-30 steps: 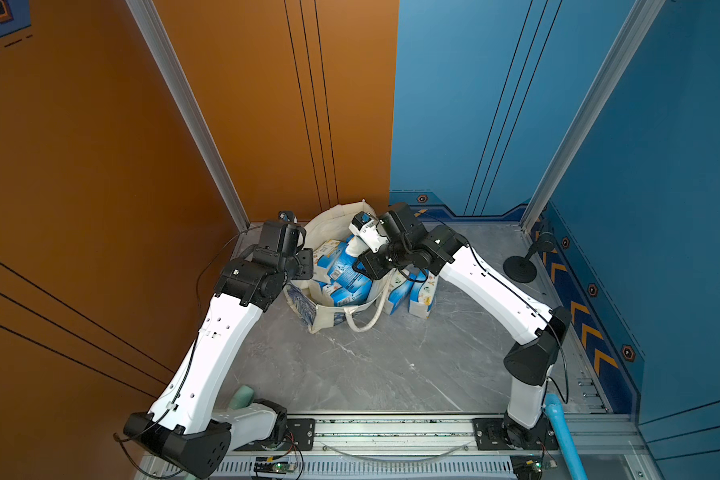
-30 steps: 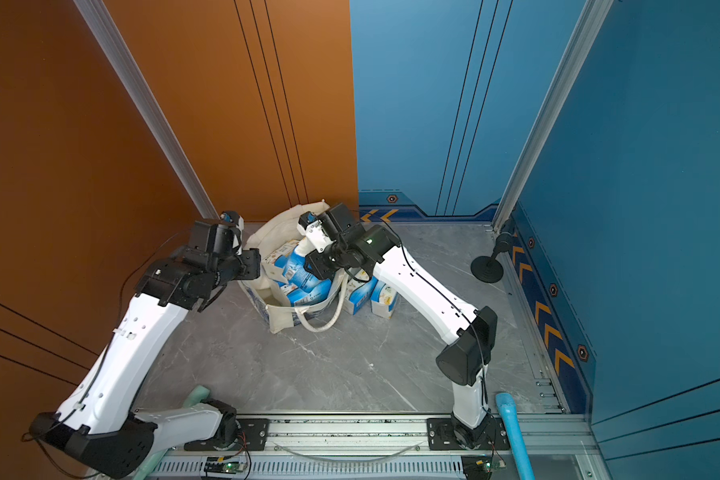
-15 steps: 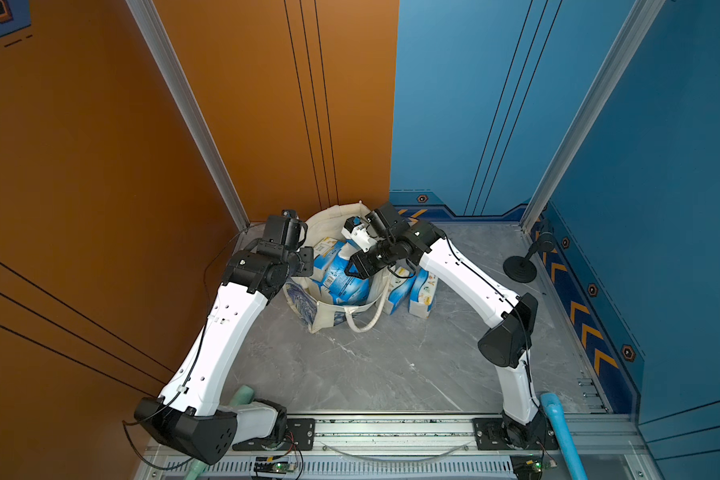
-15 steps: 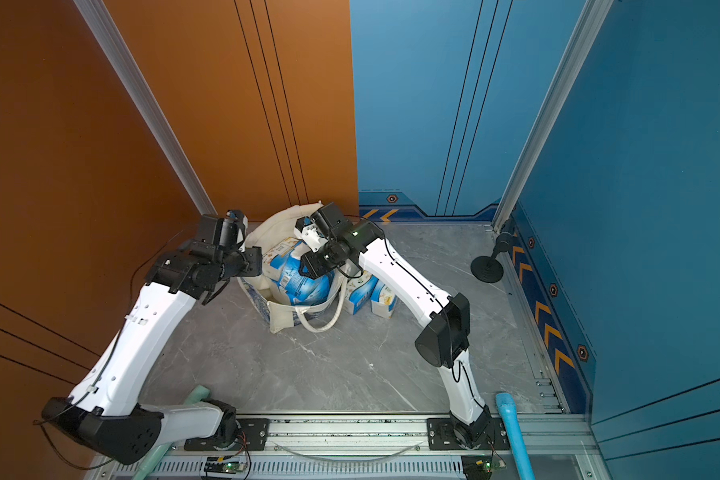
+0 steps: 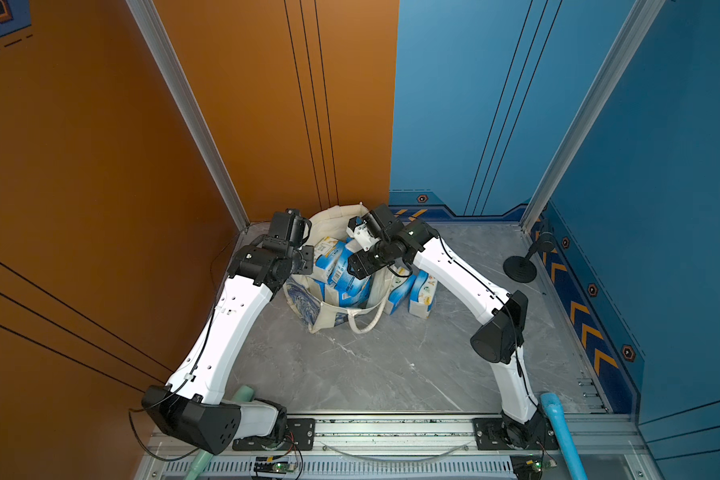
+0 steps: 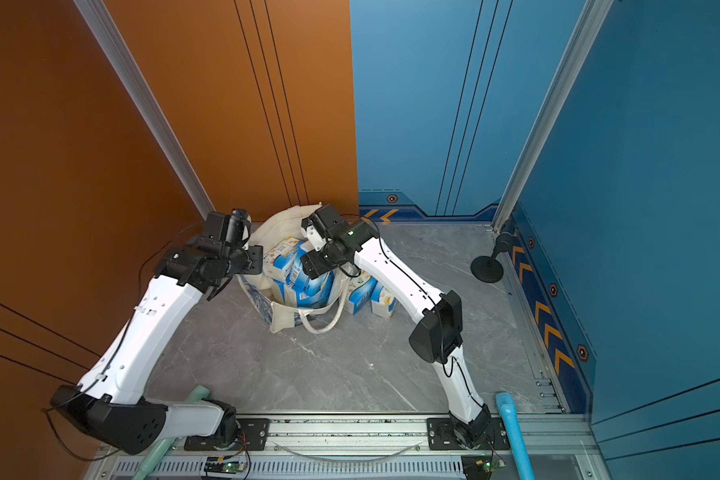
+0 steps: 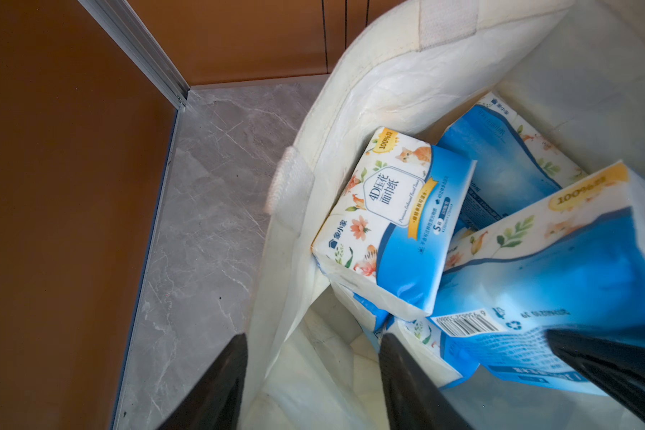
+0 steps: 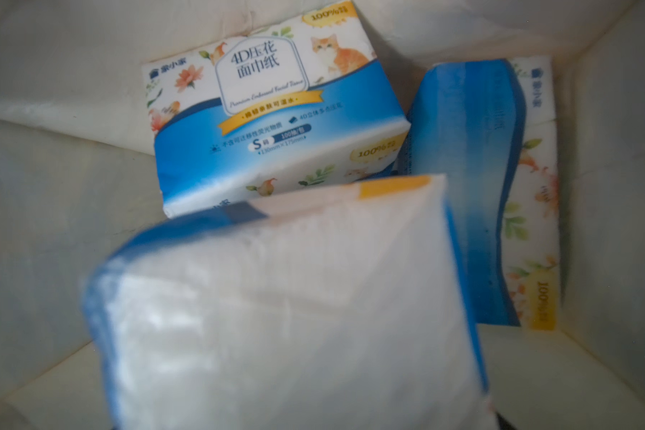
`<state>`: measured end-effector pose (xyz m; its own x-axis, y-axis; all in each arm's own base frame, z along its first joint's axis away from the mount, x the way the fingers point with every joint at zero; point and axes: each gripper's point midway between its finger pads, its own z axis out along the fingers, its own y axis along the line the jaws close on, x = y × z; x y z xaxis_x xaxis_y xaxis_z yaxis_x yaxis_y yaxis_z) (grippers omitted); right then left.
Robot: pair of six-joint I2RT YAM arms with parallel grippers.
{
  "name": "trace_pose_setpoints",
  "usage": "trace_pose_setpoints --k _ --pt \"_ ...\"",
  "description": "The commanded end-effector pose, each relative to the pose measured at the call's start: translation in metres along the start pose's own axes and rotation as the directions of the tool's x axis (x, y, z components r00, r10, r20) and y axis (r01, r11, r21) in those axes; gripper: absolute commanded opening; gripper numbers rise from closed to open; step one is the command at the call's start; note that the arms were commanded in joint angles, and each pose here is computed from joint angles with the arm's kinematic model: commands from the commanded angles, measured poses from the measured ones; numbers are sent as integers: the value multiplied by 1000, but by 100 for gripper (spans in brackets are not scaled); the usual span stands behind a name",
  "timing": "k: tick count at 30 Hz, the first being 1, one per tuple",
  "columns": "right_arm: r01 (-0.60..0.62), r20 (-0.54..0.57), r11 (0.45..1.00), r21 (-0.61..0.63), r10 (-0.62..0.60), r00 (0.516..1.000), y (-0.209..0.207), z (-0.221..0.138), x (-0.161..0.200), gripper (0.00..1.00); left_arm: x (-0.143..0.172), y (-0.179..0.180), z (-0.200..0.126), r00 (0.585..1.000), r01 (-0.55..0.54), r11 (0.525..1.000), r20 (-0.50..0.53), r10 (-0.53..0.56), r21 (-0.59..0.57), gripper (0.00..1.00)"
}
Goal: Put tissues into the canvas bag
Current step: Place the pack of facial tissues in the canvas bag.
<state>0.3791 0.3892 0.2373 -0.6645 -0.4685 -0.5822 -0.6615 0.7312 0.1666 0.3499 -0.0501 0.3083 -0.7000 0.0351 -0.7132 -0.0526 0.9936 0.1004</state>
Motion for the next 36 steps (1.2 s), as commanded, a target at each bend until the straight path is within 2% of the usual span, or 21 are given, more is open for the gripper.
trace_pose_setpoints --k 1,3,11,12,20,26,36 --pt "18 -14 996 90 -17 1000 -11 -3 2 85 -8 9 -6 1000 -7 1000 16 8 -26 59" --pt "29 9 995 99 -30 1000 -10 -10 -4 88 -9 9 -4 1000 -8 1000 11 8 -23 59" --pt "46 90 990 134 -59 994 -9 -35 -25 90 -8 4 8 1000 -10 1000 -17 10 -5 58" --pt "45 102 990 136 -60 993 -9 -38 -28 93 -8 4 9 1000 -11 1000 -21 11 -5 58" --pt "30 167 986 165 -58 984 -18 -48 -44 93 -10 0 16 999 -19 1000 -31 19 -2 52" --pt "-12 252 983 185 -36 967 -31 -66 -64 93 -14 -1 18 999 -22 1000 -31 22 0 52" --pt "-41 397 984 173 -32 917 -27 -133 -63 92 -15 -3 21 999 -30 1000 -37 30 5 51"
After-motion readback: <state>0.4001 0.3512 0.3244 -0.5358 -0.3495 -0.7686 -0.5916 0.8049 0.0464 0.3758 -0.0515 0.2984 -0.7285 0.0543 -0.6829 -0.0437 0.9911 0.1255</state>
